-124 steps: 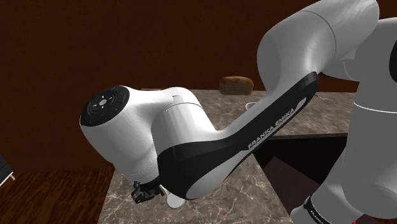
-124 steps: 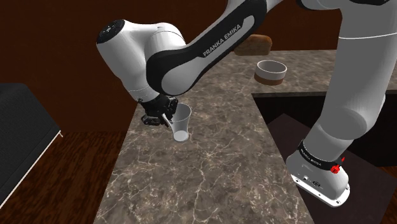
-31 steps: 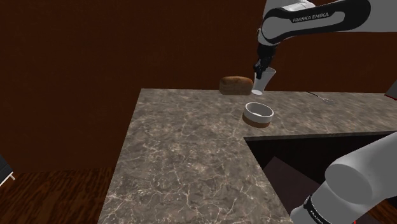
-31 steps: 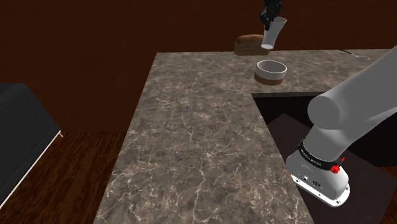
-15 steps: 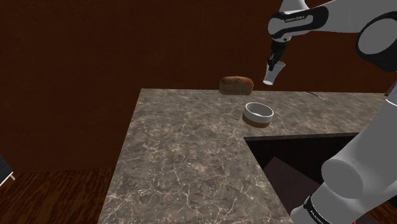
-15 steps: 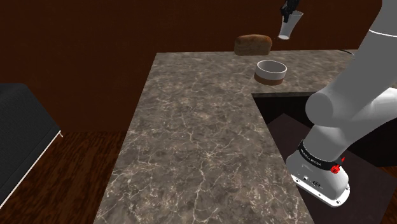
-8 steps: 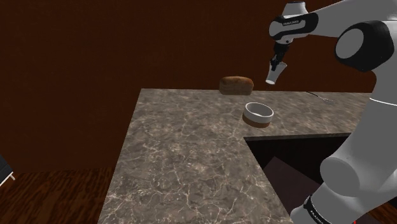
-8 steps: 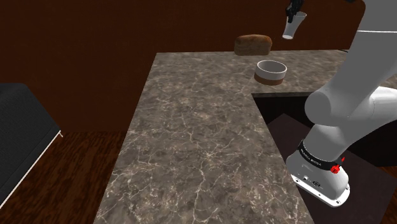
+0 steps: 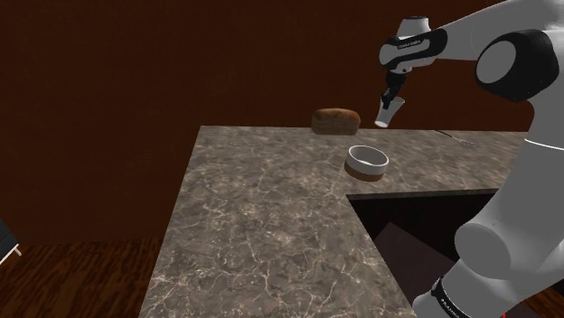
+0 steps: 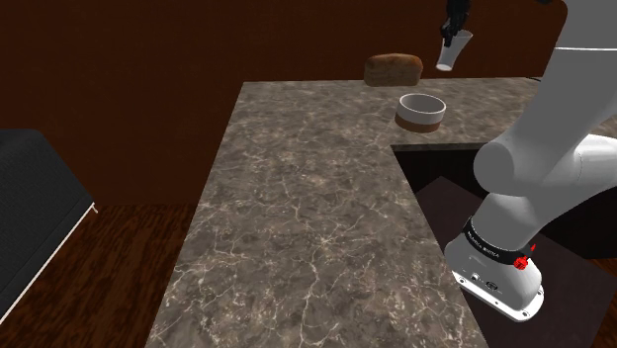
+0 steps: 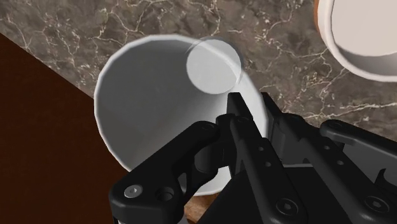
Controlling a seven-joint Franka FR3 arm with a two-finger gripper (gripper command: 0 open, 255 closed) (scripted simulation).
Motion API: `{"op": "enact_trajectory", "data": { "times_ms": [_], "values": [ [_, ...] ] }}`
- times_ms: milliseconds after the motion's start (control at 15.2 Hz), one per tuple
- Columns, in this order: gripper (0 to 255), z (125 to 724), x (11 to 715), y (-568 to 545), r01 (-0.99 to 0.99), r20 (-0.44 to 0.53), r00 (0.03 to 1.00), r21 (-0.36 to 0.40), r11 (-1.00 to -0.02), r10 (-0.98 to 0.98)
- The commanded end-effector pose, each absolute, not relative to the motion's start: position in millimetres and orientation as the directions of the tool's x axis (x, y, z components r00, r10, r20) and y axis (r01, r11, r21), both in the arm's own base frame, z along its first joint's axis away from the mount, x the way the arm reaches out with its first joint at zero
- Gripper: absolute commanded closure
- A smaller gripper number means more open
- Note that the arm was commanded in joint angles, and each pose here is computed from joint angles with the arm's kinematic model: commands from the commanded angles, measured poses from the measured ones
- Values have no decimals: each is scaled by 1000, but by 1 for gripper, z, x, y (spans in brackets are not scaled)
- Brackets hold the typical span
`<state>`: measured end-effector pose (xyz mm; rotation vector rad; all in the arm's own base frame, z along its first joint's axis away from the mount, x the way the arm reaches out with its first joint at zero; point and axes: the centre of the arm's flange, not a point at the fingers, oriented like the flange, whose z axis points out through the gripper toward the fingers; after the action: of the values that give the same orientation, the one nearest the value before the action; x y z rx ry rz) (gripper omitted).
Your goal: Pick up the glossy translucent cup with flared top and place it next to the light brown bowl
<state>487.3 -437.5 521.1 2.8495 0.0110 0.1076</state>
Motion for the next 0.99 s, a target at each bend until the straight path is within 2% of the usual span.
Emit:
{"op": "enact_trajectory", "data": {
  "times_ms": [0, 924],
  "values": [
    [255, 510, 488, -438, -3, 73, 997, 287, -958, 19],
    [255, 436, 488, -438, -3, 73, 997, 287, -958, 19]
  ]
}}
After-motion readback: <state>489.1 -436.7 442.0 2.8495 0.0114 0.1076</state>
